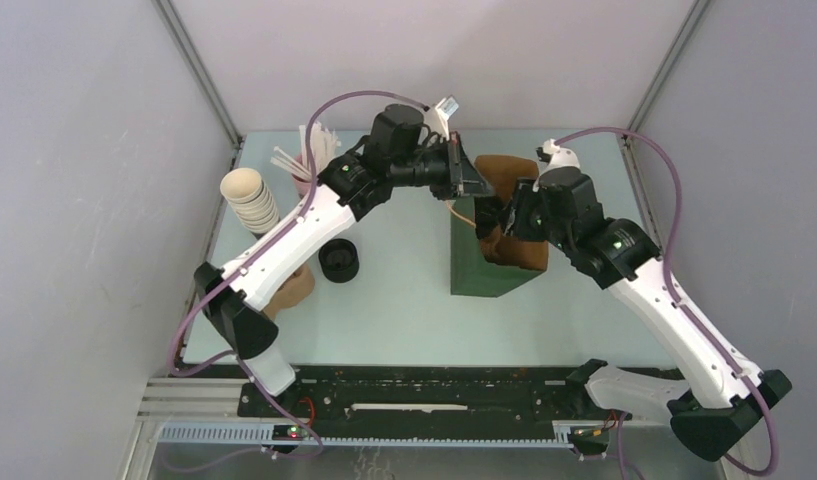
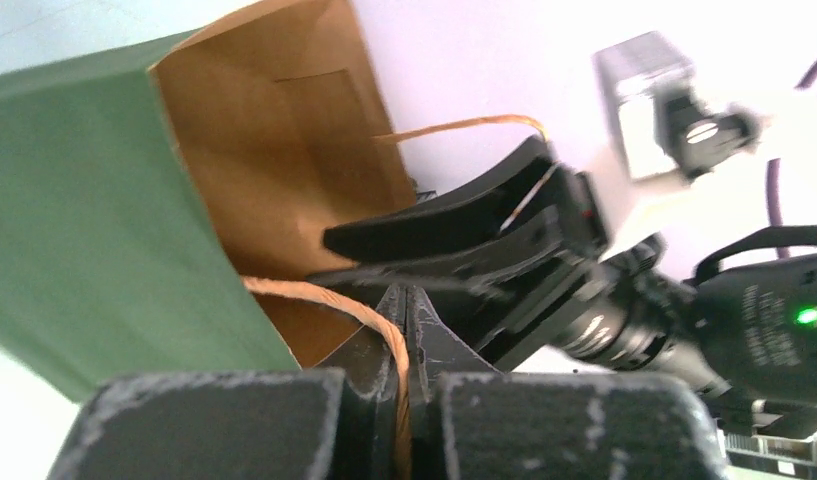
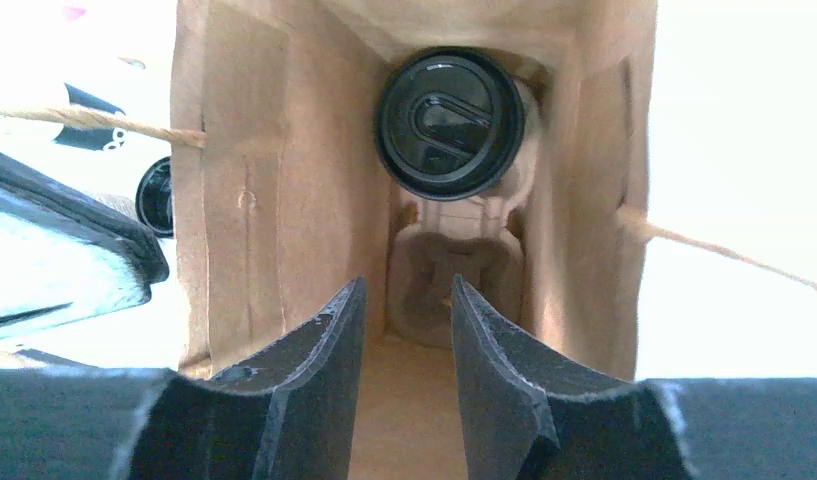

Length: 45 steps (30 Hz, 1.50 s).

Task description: Pack the takeout coffee

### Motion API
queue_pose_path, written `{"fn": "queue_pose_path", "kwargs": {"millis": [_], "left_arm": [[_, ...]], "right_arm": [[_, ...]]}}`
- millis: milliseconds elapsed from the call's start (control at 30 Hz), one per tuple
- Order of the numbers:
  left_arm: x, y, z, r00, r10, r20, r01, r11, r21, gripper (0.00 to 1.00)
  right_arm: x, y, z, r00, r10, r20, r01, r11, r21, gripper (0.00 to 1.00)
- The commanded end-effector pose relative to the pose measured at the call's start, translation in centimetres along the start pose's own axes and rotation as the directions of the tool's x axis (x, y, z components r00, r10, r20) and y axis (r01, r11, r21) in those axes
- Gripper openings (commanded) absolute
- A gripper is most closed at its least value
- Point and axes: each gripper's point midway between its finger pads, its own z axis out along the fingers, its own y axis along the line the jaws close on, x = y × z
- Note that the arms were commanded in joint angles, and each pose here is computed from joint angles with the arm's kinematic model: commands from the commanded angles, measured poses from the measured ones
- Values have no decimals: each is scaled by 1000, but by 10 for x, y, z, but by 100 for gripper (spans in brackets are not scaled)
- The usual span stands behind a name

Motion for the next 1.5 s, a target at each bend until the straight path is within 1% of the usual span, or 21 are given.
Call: {"fn": "queue_pose_path", "kwargs": {"millis": [0, 67, 133, 167, 267, 300, 367, 467, 533, 567, 633, 700, 800, 833, 933, 1033, 1067, 1167, 1233, 1367, 1467], "left_arm": [[1, 13, -29, 998, -59, 33, 61, 996, -65, 2], [7, 38, -37, 994, -107, 27, 110, 982, -155, 2], [8, 55, -49, 991, -127, 41, 133, 962, -236, 7], [7, 62, -54, 989, -137, 46, 144, 953, -267, 8], [6, 72, -66, 986, -164, 43, 169, 932, -322, 9], [7, 72, -68, 986, -161, 34, 163, 929, -334, 11], [1, 68, -71, 989, -144, 31, 146, 926, -348, 19], [-6, 64, -74, 994, -113, 2, 105, 921, -376, 38], [-15, 59, -82, 998, -60, -10, 51, 912, -408, 52], [-22, 54, -90, 1000, -22, -3, 18, 907, -420, 61], [-26, 52, -100, 1000, 26, -10, -28, 892, -450, 69], [-28, 49, -106, 998, 58, -13, -57, 888, -456, 74], [-33, 46, -108, 996, 92, 9, -78, 893, -443, 78], [-32, 47, -107, 997, 80, 13, -66, 897, -437, 77], [-24, 48, -96, 1000, 14, -3, -14, 917, -398, 69], [-20, 46, -89, 1000, -17, -2, 16, 934, -358, 55], [-18, 48, -89, 1000, -26, -2, 23, 932, -361, 53], [-10, 63, -93, 999, -39, -16, 29, 905, -424, 60], [-2, 75, -95, 999, -43, -34, 23, 890, -456, 62], [6, 95, -105, 998, -50, -39, 23, 861, -508, 76], [6, 104, -113, 997, -68, -31, 41, 840, -541, 84]], "right_arm": [[-15, 3, -17, 999, 20, 42, -19, 999, -39, 45], [-16, 6, -16, 999, 16, 44, -13, 999, -53, 46], [-15, 7, -10, 999, 7, 33, -5, 999, -48, 46], [-13, 8, -6, 1000, 3, 26, -2, 999, -48, 46], [-15, 19, 2, 1000, 7, 28, -5, 997, -79, 45], [-15, 24, 4, 1000, 3, 30, 0, 996, -93, 46], [-12, 33, 9, 1000, -2, 22, 5, 993, -115, 46], [-9, 38, 14, 1000, -4, 6, 4, 992, -129, 45], [-7, 42, 16, 1000, -14, 4, 15, 991, -136, 45], [-8, 43, 16, 1000, -15, 9, 16, 990, -141, 45], [-10, 46, 16, 1000, -16, 14, 18, 989, -148, 45], [-10, 48, 15, 1000, -19, 15, 21, 988, -150, 45], [-11, 50, 15, 999, -27, 18, 29, 988, -152, 45], [-11, 50, 17, 999, -28, 15, 30, 988, -154, 45], [-16, 58, 16, 1000, -27, 14, 29, 984, -175, 45], [-25, 65, 10, 999, -32, 16, 34, 982, -188, 46], [-28, 67, 8, 999, -34, 19, 37, 981, -190, 47], [-34, 70, 3, 999, -42, 29, 47, 979, -197, 48], [-33, 73, 5, 999, -45, 28, 50, 978, -204, 49], [-30, 79, 7, 998, -56, 12, 58, 975, -216, 50], [-28, 83, 8, 997, -72, 7, 72, 973, -220, 50]]}}
